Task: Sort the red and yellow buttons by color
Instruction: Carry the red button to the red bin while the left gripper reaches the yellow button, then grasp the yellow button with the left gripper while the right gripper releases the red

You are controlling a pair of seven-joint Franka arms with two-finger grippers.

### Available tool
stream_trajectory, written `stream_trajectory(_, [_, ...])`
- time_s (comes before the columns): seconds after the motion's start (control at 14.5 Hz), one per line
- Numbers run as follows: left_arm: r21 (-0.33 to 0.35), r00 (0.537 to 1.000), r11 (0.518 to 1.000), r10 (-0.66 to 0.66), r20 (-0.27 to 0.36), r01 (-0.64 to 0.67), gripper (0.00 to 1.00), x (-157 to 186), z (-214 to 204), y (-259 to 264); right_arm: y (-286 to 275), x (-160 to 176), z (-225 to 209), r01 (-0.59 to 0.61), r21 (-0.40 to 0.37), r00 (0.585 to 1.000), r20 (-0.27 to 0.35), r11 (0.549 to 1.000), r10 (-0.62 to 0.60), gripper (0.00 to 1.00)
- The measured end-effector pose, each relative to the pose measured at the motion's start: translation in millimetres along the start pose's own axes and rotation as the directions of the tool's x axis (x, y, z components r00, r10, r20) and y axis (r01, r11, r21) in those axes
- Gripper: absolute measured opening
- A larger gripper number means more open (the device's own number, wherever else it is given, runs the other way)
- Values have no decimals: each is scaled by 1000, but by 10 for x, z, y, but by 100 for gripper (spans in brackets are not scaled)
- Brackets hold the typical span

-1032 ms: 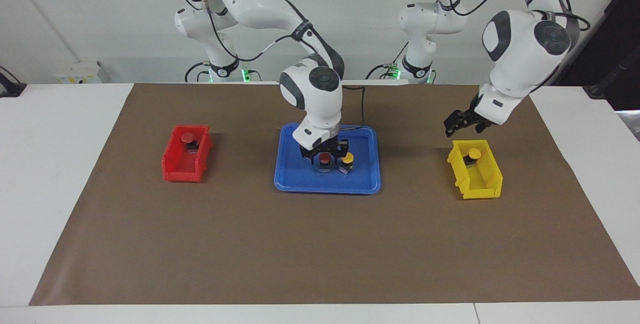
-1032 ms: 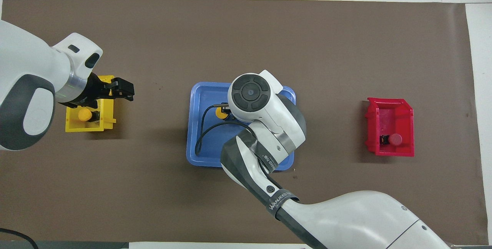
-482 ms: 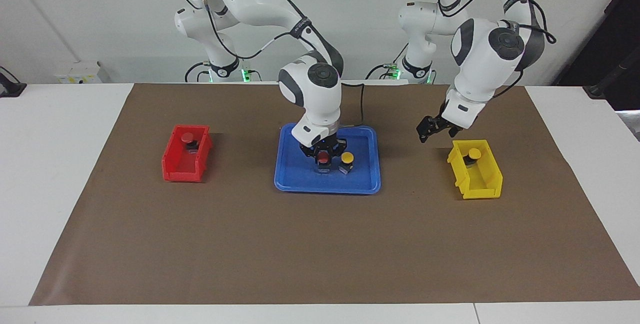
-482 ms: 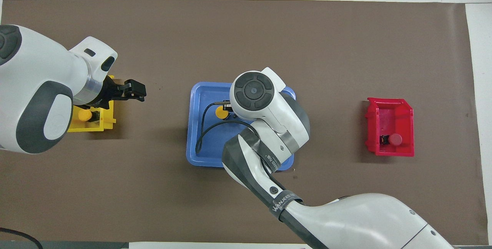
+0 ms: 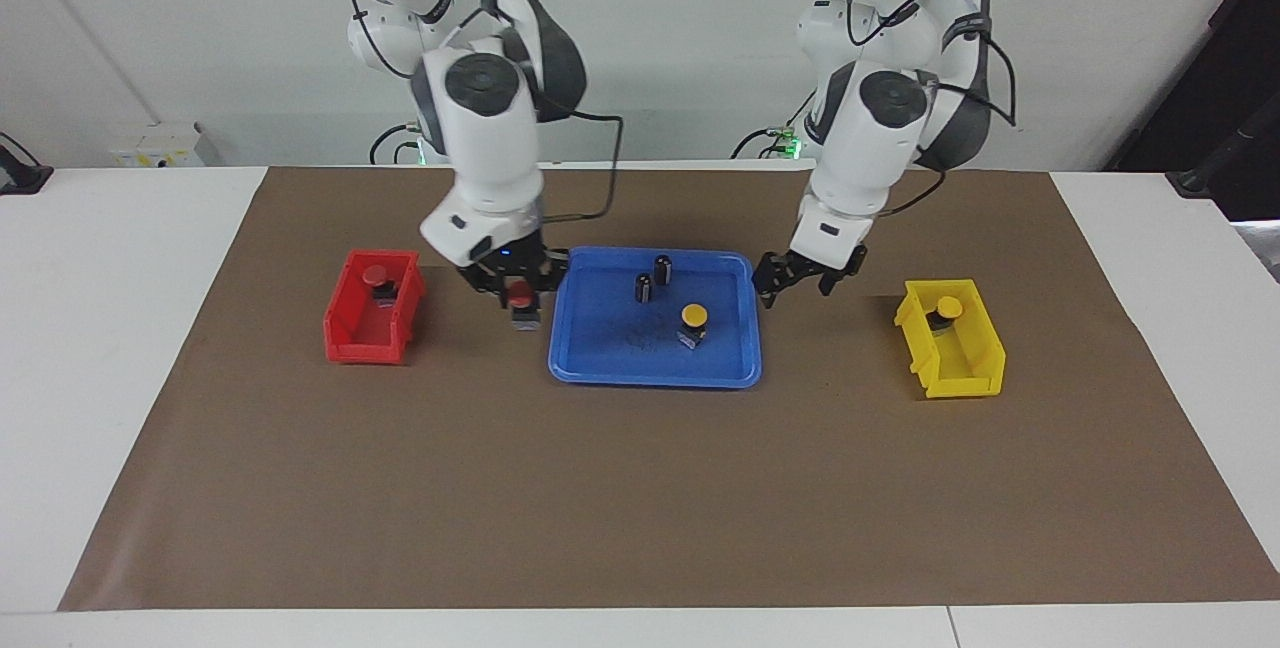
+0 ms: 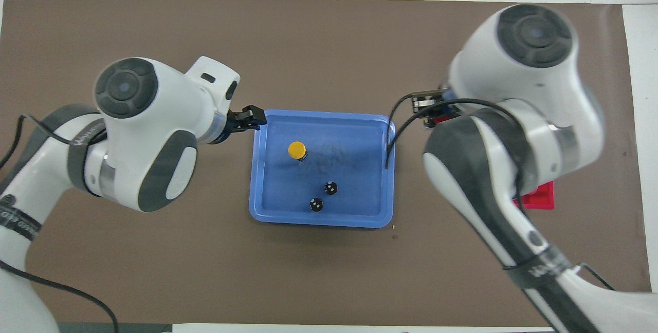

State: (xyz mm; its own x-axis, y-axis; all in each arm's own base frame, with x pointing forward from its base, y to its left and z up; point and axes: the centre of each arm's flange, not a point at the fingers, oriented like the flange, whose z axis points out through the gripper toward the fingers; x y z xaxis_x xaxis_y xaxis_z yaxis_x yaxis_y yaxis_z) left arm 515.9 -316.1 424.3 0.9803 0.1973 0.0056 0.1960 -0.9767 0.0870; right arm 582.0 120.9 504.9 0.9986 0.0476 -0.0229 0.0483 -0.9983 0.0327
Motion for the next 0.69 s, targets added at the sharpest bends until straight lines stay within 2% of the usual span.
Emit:
stream_trajectory(0.14, [15, 1000, 1000, -4, 10, 4, 100, -136, 236, 342, 772, -72, 34, 34, 13, 999, 15, 999, -35, 41])
stream_trajectory(0.28, [37, 1000, 999, 1, 25, -2, 100, -274, 465, 598, 1183, -100, 213, 57, 22, 998, 10, 998, -57, 41])
stream_trajectory(0.48, [73, 999, 997, 7, 32, -10, 100, -404, 733, 751, 1297, -188, 565, 76, 20, 997, -4, 997, -76, 41])
stream_trajectory(0.69, [77, 999, 996, -35, 27, 33, 87, -372, 761, 731, 1371, -354, 783, 116, 14, 993, -11, 993, -116, 41])
